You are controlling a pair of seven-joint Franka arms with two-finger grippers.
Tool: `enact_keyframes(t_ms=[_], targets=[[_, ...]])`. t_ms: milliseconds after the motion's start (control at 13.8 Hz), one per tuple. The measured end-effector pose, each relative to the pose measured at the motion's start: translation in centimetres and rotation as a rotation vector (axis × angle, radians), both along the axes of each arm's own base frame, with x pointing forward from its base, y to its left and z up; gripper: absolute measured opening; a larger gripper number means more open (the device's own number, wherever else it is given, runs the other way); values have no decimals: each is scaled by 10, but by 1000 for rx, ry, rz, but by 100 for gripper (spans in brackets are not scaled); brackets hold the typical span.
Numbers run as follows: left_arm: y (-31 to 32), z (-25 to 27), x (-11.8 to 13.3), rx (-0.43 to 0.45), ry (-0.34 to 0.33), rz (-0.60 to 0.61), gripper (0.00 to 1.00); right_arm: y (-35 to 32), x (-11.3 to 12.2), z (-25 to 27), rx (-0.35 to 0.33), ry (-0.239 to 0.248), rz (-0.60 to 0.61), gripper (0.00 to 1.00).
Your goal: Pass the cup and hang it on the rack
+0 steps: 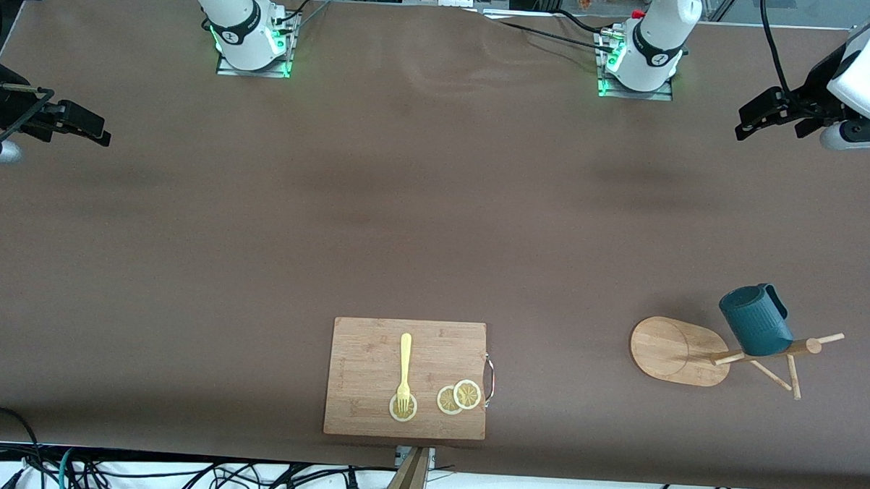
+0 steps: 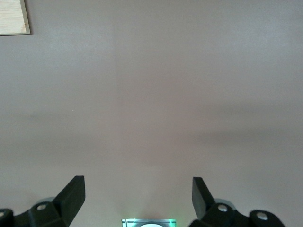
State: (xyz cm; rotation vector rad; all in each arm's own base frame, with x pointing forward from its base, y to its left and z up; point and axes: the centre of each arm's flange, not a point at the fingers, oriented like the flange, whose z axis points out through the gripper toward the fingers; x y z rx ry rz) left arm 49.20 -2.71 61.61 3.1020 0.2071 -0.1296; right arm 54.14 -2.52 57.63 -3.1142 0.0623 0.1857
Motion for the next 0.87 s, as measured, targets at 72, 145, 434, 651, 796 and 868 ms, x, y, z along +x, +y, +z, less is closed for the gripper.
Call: enact_keyframes(t_ms=[72,145,434,651,796,868], targets=[[-2,1,0,1,-3,-4,100,0,0,0,0,0,0,100],[-5,2,0,1,-4,-9,100,0,0,0,0,0,0,100],[-9,-1,4,2,-5,-17,100,0,0,0,0,0,0,100],[-9,0,4,1,-6,-17,100,0,0,0,0,-3,0,100],[-9,1,5,1,-8,-17,100,0,1,1,0,-6,0,100],[-9,2,5,1,-11,-17,100,0,1,1,0,-7,0,100]])
